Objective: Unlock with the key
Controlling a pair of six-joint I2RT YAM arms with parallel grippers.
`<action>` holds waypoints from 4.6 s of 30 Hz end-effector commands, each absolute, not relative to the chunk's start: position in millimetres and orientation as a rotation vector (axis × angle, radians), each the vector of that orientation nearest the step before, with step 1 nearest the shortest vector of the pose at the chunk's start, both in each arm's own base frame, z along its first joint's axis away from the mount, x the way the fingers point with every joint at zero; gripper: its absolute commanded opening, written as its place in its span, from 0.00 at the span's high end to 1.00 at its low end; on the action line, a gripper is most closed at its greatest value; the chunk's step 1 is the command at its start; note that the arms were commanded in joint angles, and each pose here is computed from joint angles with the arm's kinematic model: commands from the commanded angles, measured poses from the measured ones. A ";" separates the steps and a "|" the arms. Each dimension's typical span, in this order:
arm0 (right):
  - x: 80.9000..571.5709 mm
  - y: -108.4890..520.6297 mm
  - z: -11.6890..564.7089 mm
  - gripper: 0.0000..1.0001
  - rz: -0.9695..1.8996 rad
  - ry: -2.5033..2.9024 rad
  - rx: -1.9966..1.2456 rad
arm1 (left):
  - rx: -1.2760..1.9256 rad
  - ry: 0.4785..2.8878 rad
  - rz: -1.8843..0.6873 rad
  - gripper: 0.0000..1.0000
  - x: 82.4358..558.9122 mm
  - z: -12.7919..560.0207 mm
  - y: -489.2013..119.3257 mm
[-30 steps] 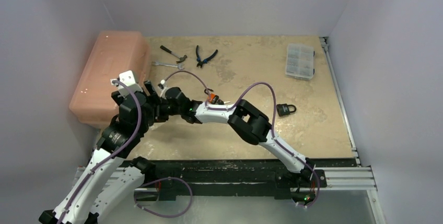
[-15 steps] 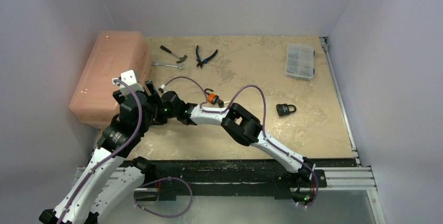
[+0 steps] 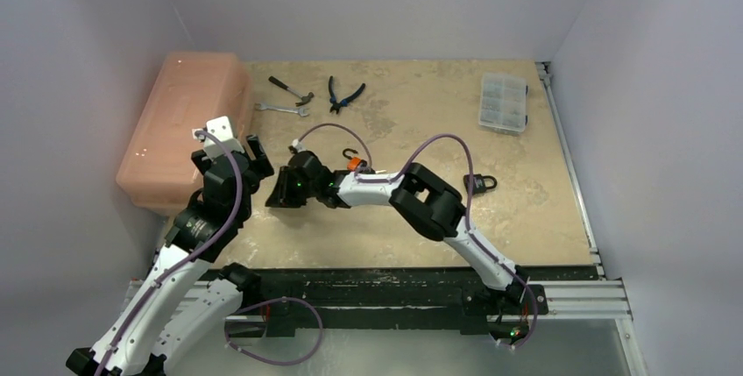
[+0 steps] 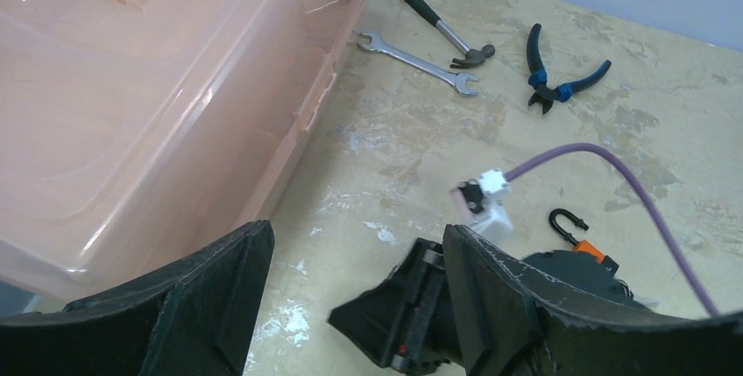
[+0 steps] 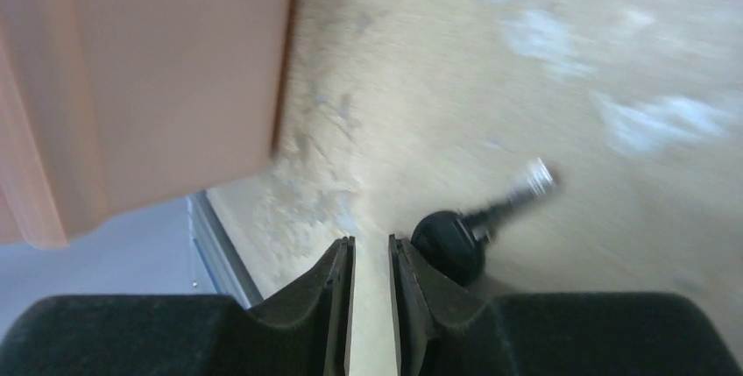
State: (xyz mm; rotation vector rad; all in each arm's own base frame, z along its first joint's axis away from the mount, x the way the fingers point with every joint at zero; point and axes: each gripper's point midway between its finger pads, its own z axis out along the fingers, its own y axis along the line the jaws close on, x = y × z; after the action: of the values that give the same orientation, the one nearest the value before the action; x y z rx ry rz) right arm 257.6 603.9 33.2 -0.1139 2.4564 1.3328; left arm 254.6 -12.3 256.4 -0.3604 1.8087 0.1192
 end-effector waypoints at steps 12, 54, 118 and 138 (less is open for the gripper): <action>255.1 477.0 59.6 0.71 1.020 2.384 -0.250 | -0.341 1.793 0.127 0.25 259.0 262.5 -12.5; 277.5 538.8 113.6 0.43 1.635 2.129 -0.426 | -0.321 1.785 0.116 0.25 258.2 265.0 -13.8; 337.8 478.9 84.5 0.18 0.626 2.120 -0.601 | -0.307 1.792 0.121 0.26 259.3 262.9 -14.8; 361.8 512.8 43.2 0.33 0.337 2.065 -0.827 | -0.320 1.771 0.114 0.25 256.4 267.0 -12.3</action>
State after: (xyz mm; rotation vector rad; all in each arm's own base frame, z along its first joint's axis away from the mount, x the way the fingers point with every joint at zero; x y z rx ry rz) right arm 359.2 509.2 39.3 -0.7979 2.0878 0.3690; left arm 254.6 -15.1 260.9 -0.3090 1.8029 0.1116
